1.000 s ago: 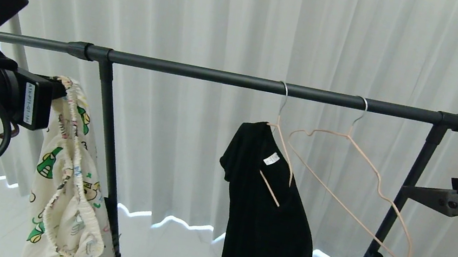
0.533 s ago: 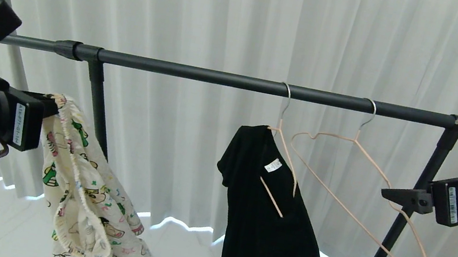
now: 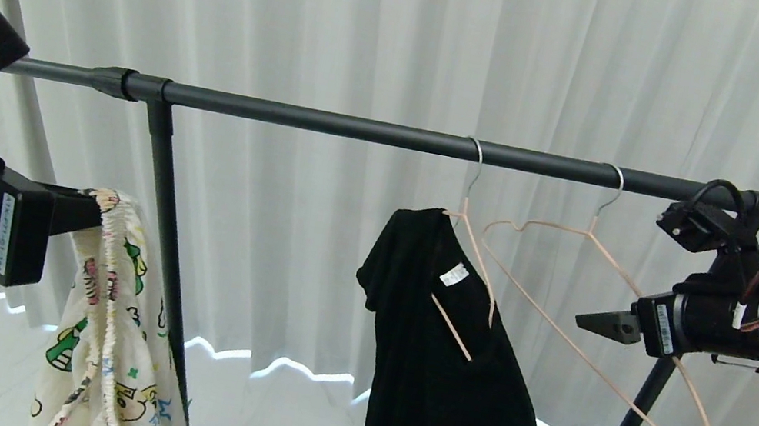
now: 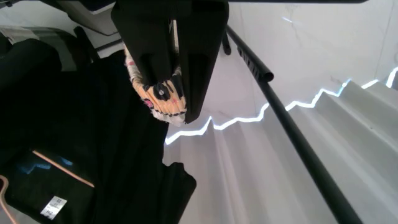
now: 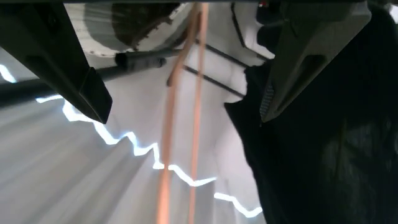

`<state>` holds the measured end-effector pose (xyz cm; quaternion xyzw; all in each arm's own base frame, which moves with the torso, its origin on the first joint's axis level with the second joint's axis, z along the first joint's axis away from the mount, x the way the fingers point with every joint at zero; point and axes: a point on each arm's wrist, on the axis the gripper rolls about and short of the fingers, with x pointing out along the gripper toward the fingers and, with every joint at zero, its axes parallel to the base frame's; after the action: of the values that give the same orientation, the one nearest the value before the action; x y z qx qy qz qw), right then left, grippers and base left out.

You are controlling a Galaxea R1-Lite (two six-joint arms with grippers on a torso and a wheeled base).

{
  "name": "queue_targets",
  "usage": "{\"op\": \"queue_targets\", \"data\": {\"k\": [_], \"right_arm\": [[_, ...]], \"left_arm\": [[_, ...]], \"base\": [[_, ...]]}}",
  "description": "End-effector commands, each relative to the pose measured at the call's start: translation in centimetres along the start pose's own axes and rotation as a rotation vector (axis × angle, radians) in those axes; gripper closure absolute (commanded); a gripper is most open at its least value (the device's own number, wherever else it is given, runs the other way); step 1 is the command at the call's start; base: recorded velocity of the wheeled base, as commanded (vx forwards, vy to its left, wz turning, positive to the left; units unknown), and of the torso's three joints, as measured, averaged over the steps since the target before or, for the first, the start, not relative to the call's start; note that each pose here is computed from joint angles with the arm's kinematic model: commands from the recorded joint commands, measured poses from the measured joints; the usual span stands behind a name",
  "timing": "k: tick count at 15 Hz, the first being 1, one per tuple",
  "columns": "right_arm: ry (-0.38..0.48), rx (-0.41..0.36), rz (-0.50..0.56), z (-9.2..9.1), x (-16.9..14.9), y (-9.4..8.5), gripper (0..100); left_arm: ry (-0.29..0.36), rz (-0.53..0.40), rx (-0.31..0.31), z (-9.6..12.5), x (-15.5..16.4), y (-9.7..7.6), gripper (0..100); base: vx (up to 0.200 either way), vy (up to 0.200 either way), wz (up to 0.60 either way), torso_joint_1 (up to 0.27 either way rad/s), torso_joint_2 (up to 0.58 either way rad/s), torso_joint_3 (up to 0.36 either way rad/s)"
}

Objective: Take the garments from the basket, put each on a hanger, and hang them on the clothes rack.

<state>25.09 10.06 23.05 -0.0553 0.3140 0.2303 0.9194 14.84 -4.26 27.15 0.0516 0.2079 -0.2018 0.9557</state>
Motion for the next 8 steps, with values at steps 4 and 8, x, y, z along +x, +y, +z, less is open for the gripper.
{"op": "queue_targets", "data": {"k": [4,8], "right_arm": [[0.03,0.048,0.044,0.15,1.86,-0.18,0],[0.045,0.064,0.055,-0.05,2.3,-0.62,0]], "left_arm": [[0.01,-0.003,-0.002,0.08,0.42,0.04,100],[0.01,-0.003,-0.002,0.08,0.42,0.04,100]], "base": [[0.0,0.0,0.0,0.0,0.0,0.0],[0.0,0.0,0.0,0.0,0.0,0.0]]}}
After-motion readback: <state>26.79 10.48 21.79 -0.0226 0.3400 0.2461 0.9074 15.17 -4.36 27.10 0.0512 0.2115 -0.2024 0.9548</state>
